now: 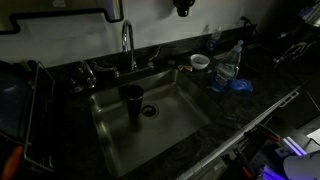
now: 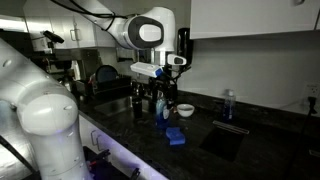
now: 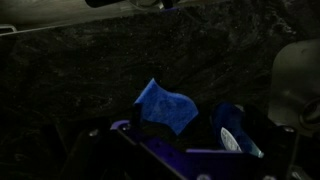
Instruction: Put the spray bottle into the sink
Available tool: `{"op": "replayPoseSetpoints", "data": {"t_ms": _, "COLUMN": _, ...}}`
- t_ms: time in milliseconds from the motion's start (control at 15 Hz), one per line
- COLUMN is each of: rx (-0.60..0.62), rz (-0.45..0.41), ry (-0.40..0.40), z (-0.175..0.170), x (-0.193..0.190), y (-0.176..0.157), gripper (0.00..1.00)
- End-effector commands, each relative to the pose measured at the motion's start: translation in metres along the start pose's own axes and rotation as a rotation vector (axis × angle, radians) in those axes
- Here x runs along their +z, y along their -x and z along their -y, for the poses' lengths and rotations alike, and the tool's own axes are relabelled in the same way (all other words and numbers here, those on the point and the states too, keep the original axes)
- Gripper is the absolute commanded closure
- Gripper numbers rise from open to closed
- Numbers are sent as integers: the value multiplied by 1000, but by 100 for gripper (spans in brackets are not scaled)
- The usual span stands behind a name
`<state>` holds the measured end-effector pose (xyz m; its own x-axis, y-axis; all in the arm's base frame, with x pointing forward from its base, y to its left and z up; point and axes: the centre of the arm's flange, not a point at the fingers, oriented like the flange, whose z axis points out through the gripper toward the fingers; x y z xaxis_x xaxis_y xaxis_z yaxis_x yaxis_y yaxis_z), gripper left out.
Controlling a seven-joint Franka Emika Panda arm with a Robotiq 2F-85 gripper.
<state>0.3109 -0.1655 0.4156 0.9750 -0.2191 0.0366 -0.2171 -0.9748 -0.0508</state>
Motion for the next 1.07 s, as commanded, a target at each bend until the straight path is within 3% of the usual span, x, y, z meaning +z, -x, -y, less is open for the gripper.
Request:
{"op": "replayPoseSetpoints", "data": {"t_ms": 0, "rx": 0, "rz": 0, "ry": 0, "z": 0, "x": 0, "y": 0, "gripper": 0}}
{"op": "replayPoseSetpoints", "data": {"t_ms": 200, "rx": 6, "rz": -44, "ry": 10, "z": 15, "x": -13, "y": 31, "gripper": 0}}
{"op": "replayPoseSetpoints", "data": {"t_ms": 467, "rx": 4, "rz": -121, "ry": 14, "z": 65, "x": -20, "y": 71, "gripper": 0}}
{"op": "replayPoseSetpoints", "data": {"t_ms": 667, "rx": -56, "rz": -260, "ry": 15, "z": 105, "x": -45, "y": 87, "gripper": 0}}
{"op": "replayPoseSetpoints", "data": {"t_ms": 733, "rx": -76, "rz": -304, "ry": 18, "z": 117, "x": -48, "y": 62, "gripper": 0}}
{"op": "replayPoseSetpoints", "data": {"t_ms": 1000, "rx": -197, "rz": -345, "ry": -15, "z": 170, "x": -49, "y": 49, "gripper": 0}}
